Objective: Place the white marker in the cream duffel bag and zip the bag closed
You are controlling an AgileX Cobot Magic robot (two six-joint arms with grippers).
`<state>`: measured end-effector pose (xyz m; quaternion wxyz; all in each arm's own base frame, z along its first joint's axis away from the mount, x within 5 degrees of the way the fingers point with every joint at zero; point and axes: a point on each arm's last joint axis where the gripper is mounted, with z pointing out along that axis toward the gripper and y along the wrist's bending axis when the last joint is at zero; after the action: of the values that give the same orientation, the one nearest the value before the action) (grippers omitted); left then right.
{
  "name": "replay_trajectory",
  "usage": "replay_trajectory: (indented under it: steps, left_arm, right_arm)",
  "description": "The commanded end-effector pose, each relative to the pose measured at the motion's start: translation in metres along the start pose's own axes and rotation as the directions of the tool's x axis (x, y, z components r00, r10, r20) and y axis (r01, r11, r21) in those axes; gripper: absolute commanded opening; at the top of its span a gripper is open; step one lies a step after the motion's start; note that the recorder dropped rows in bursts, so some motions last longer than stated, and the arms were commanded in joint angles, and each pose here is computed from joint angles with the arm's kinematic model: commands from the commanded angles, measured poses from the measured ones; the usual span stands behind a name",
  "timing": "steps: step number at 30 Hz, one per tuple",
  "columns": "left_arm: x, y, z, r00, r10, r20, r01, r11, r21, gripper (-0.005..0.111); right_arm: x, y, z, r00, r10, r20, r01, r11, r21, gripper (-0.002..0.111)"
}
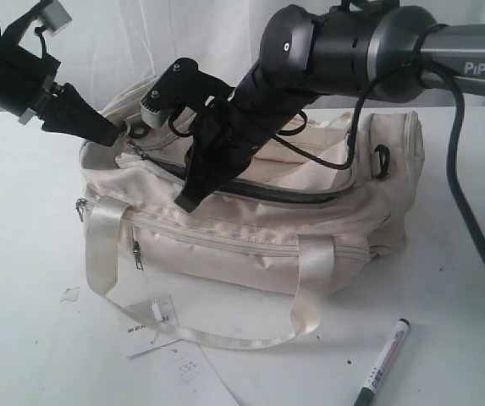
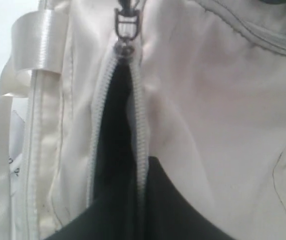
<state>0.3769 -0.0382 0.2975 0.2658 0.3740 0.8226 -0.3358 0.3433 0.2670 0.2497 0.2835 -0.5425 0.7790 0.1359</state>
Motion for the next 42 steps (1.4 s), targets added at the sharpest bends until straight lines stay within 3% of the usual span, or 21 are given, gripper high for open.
replay_trajectory:
  steps: [1, 14, 21, 32, 37, 39, 42]
  left_arm:
    - [0.001, -0.012, -0.004, 1.000, 0.004, -0.015, -0.002, 0.996, 0.087, 0.000]
    - [0.012, -0.002, -0.005, 0.991, -0.034, -0.133, 0.031, 0.999, -0.024, 0.000]
    - [0.003, 0.017, -0.006, 0.998, -0.049, -0.031, 0.041, 0.976, -0.215, 0.000]
    - [-0.002, 0.019, -0.006, 0.998, -0.054, 0.035, 0.060, 0.970, -0.234, 0.000]
    - [-0.010, 0.037, -0.008, 0.988, -0.043, 0.148, 0.097, 0.919, -0.382, 0.000]
    - [-0.012, 0.040, -0.007, 0.980, -0.055, 0.193, 0.126, 0.918, -0.377, 0.000]
    - [-0.007, 0.038, 0.000, 0.988, -0.042, 0.151, 0.089, 0.944, -0.319, 0.005]
  right_arm:
    - [0.002, 0.000, -0.013, 0.996, -0.072, -0.058, 0.073, 0.997, 0.019, 0.000]
    - [0.010, 0.003, -0.025, 0.983, -0.044, -0.176, 0.047, 0.999, 0.009, 0.000]
    - [0.012, 0.004, -0.026, 0.980, -0.044, -0.194, 0.044, 0.999, -0.008, 0.000]
    - [0.012, 0.005, -0.026, 0.980, 0.019, -0.196, -0.020, 1.000, -0.006, 0.000]
    - [0.013, 0.006, -0.026, 0.978, 0.051, -0.203, -0.054, 0.999, -0.008, 0.000]
    - [0.013, 0.006, -0.026, 0.976, 0.051, -0.210, -0.055, 0.998, -0.013, 0.000]
    - [0.014, 0.007, -0.026, 0.975, 0.051, -0.216, -0.056, 0.998, -0.017, 0.000]
